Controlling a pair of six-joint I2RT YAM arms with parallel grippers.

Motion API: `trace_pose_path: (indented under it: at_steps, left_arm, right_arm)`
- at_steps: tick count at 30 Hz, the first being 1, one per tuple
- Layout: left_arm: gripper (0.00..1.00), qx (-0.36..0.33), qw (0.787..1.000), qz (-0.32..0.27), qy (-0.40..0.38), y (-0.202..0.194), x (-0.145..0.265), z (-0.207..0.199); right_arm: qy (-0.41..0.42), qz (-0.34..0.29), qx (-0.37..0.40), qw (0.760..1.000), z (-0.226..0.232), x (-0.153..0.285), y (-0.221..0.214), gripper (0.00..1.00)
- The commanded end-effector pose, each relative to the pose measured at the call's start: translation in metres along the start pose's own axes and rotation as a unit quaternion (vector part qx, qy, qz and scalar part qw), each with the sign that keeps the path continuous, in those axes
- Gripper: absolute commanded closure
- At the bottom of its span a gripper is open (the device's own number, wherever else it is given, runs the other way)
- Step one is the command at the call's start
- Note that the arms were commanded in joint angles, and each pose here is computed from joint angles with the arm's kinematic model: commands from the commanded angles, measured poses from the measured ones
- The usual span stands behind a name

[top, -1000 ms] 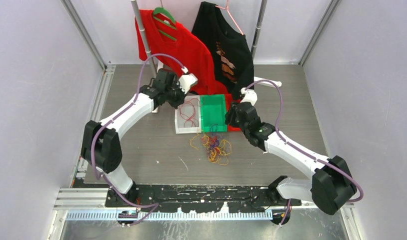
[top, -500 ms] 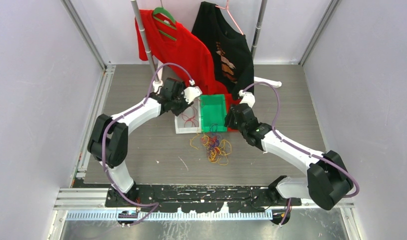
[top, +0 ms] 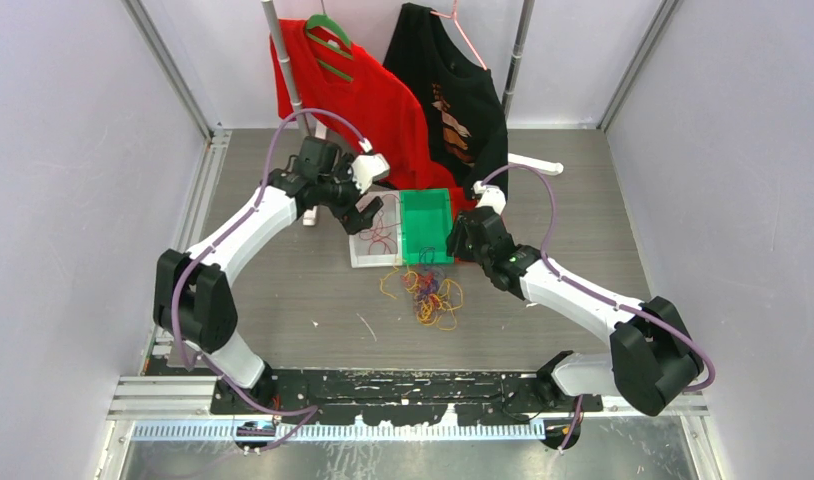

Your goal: Untangle the cables

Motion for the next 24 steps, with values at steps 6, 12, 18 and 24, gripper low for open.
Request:
trace_pose_path:
  at_steps: [6, 12, 18, 24]
  left_arm:
    - [0.11, -0.029, 0.996, -0.021, -0.076, 0.02, 0.001, -0.039]
    - [0.18, -0.074, 0.991, 0.01, -0.113, 0.01, -0.008, -0.058]
    - [0.3, -0.104, 0.99, 0.031, -0.088, 0.001, -0.025, -0.047]
    - [0.85, -0.097, 0.995, -0.002, -0.002, 0.015, -0.044, -0.016]
  right_arm:
    - [0.019, -0.041, -0.023, 0.999, 0.01, 0.006, 0.029, 0.57]
    - [0.016, -0.041, -0.022, 0.999, 0.008, 0.008, 0.029, 0.59]
    - [0.015, -0.041, -0.024, 0.999, 0.008, 0.008, 0.028, 0.62]
    - [0.014, -0.043, -0.029, 0.999, 0.007, 0.008, 0.027, 0.68]
Point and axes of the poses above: each gripper's point midway between its finger pads, its own x axis back along the fingers, its own z axis along the line the jaws close on, y = z × x, the point moved 1 cm from there along x, back along the fingers, and after that the axes turned 12 degrees about x, right-handed, at the moved point
